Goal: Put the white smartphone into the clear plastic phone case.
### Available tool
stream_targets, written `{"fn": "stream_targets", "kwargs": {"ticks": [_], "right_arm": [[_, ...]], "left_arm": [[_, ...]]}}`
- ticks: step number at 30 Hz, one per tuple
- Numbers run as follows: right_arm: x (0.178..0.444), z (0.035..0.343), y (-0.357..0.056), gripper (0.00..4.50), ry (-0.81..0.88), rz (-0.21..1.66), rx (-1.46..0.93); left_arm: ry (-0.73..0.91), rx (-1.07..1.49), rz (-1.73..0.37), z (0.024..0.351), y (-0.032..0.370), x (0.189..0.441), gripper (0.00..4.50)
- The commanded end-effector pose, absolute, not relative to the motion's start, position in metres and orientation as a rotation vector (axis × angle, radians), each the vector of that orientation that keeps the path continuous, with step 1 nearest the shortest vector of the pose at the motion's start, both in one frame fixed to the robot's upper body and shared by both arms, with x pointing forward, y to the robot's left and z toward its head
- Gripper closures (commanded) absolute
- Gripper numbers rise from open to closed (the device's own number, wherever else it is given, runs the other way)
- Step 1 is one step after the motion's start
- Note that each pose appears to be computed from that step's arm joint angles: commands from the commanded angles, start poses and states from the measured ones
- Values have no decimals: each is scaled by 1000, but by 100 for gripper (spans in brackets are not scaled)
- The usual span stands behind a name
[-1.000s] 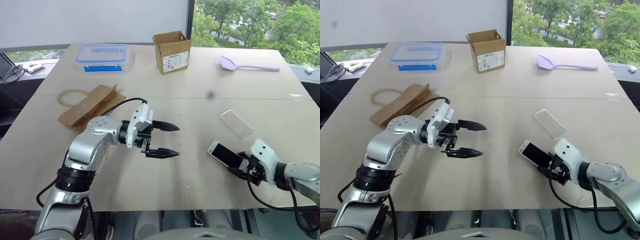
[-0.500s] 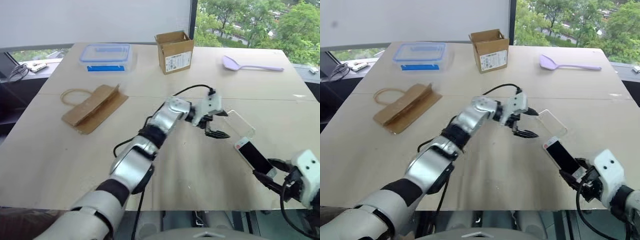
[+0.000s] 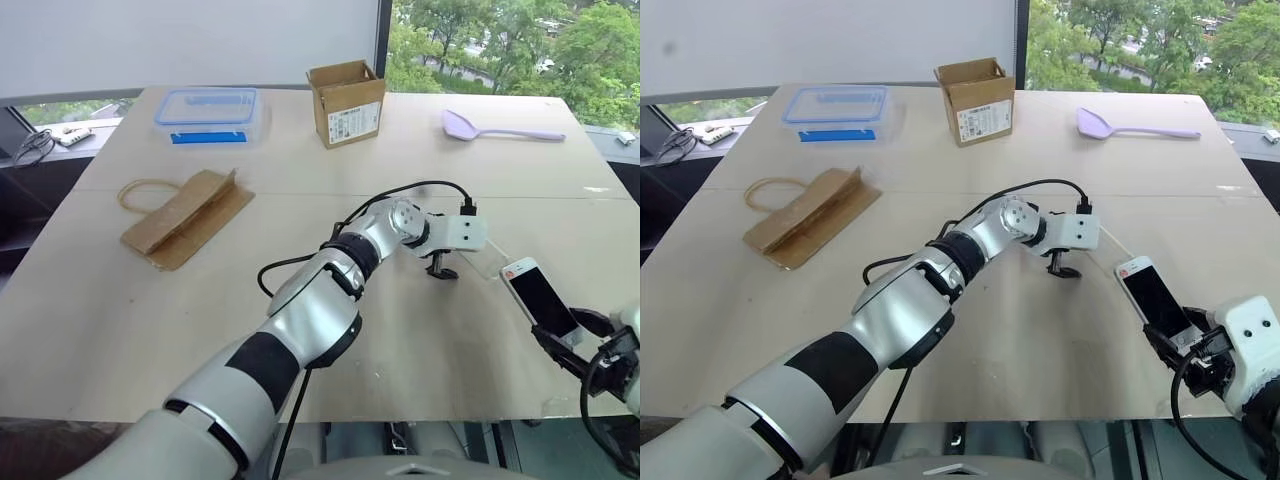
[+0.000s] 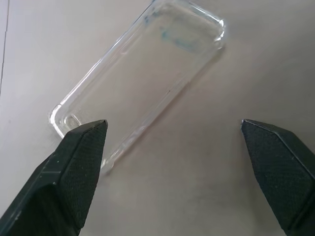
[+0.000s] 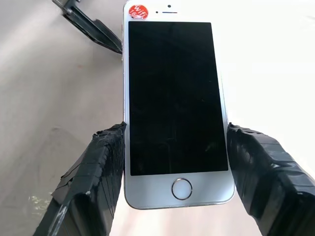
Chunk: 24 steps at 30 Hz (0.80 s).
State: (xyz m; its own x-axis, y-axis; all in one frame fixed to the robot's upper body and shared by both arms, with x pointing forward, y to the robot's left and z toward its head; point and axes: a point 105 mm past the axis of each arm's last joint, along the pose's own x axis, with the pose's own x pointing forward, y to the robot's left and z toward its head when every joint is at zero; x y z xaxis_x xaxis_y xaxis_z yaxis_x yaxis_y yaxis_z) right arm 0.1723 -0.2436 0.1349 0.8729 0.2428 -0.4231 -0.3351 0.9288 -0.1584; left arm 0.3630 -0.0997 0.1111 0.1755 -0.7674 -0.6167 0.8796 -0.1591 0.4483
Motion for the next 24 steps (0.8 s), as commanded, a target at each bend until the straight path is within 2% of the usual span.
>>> {"fn": "stream_targets", "kwargs": {"ticks": [1, 6, 9, 12, 18, 24], "right_arm": [[187, 144, -240, 175, 363, 275, -273], [206, 146, -197, 175, 325, 449, -284], [225, 138, -162, 175, 318, 595, -309], [242, 126, -136, 175, 328, 733, -391], [267, 117, -111, 175, 336, 970, -501], [272, 115, -131, 175, 382, 1053, -608]], "left_arm": [[119, 819, -1483, 131, -104, 362, 0], [129, 618, -1491, 144, -68, 376, 0], [108, 469, -1389, 155, -18, 397, 0], [105, 381, -1314, 154, 33, 403, 0], [135, 377, -1192, 141, 99, 381, 0], [128, 374, -1148, 142, 113, 353, 0]]}}
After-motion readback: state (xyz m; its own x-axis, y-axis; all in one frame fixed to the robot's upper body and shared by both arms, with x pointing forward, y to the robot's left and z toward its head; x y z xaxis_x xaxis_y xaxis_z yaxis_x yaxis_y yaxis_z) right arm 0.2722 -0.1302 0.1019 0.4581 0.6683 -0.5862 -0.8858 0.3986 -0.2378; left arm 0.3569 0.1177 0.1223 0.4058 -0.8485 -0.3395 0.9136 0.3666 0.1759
